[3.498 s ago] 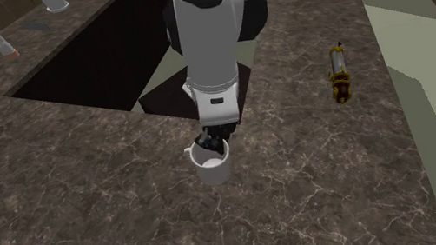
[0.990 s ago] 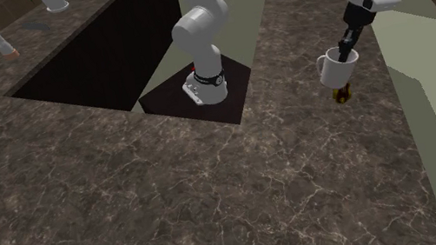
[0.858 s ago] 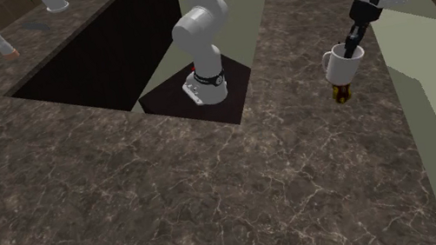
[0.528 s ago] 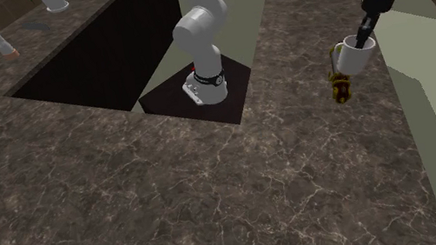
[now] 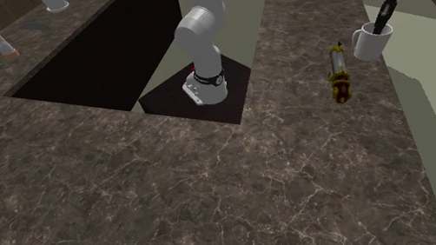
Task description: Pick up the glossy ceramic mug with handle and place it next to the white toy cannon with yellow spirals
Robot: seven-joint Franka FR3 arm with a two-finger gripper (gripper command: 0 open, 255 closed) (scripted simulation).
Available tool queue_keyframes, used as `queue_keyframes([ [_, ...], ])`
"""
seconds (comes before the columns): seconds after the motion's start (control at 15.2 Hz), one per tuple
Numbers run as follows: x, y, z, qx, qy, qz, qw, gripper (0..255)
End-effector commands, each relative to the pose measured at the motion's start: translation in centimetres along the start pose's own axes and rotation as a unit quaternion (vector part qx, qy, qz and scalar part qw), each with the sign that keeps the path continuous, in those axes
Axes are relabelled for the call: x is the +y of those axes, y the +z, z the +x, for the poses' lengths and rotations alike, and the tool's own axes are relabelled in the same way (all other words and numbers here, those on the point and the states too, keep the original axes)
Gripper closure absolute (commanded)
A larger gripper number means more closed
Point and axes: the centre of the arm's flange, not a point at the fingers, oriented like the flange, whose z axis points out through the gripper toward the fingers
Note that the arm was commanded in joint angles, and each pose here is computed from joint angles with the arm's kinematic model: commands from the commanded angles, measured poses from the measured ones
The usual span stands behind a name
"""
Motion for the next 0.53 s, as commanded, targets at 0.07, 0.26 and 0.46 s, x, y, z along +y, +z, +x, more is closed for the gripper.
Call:
queue_keyframes([
  [0.07,-4.1,-0.2,1.2,0.000,0.001,0.000,1.0000,255],
  [0.26,-7.9,-0.4,2.1,0.000,0.001,0.000,1.0000,255],
  [0.46,-11.8,-0.6,3.0,0.000,0.001,0.000,1.0000,255],
])
